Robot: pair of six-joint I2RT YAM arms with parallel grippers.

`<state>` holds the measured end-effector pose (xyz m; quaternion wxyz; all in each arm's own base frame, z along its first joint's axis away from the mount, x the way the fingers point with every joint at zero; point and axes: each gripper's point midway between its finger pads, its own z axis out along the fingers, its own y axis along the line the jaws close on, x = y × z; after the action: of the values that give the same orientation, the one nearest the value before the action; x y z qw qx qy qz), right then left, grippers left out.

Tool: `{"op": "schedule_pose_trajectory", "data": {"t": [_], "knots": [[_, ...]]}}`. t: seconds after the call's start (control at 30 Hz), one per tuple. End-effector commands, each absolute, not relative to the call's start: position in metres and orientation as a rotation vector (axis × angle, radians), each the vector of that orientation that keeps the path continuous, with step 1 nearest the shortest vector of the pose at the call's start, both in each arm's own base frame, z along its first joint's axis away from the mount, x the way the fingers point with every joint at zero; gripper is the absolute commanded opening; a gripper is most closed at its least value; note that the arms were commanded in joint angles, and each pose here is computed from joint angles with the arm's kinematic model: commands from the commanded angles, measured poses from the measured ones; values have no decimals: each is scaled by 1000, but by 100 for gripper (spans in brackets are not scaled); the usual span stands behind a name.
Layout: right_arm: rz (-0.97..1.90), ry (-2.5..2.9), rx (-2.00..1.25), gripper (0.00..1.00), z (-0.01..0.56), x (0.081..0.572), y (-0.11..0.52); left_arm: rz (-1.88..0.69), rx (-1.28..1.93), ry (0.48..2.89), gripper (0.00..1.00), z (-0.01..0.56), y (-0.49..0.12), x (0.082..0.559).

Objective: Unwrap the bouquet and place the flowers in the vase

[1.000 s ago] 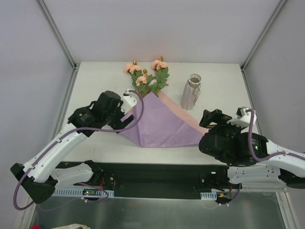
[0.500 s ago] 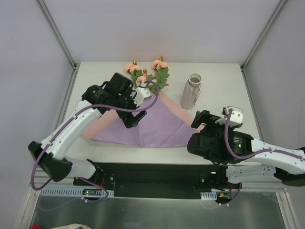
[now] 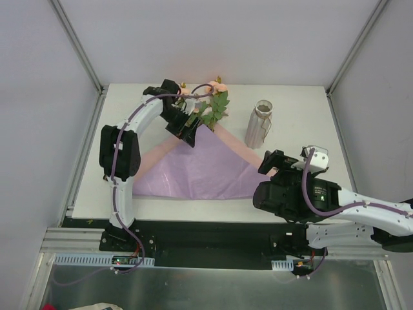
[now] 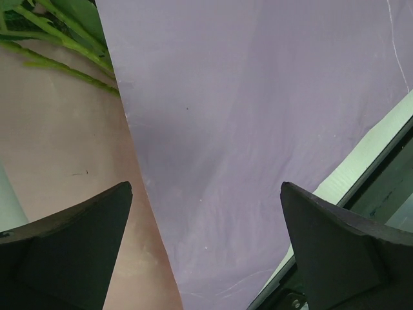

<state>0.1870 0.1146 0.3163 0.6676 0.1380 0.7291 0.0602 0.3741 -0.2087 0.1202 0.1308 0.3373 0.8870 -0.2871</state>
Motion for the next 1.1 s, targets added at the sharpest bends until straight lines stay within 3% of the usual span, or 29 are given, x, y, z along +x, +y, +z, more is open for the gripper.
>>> {"op": "schedule_pose_trajectory", "data": {"t": [0.0,0.2,0.37,0.47,0.5,0.63,0.7,0.73,0.83,0.93,0.97,1.07], "knots": [[-106,1635,101,99,313,184,74,-897,1029,2478,98,134,-218,383],[-118,1649,92,96,306,183,78,-907,1050,2525,74,107,-210,381],[-124,1658,84,95,303,184,82,-820,1038,2560,80,87,-202,387],[-133,1660,69,94,301,185,89,-744,1010,2573,90,77,-195,396],[-137,1663,56,94,300,185,92,-699,1002,2562,99,76,-193,403],[-150,1736,-66,93,285,194,128,-681,921,2516,99,86,-189,416],[-22,1786,-95,93,279,202,142,-722,932,2506,99,89,-191,410],[153,1828,-85,91,276,213,162,-771,954,2486,93,92,-196,403],[210,1878,-151,91,278,230,169,-856,1000,2488,84,86,-198,384],[179,1882,-294,91,286,242,192,-925,1028,2491,67,84,-200,366],[161,1897,-331,91,282,248,199,-939,1030,2495,49,83,-200,362],[227,1929,-354,91,281,261,215,-935,1021,2493,23,87,-198,360]]}}
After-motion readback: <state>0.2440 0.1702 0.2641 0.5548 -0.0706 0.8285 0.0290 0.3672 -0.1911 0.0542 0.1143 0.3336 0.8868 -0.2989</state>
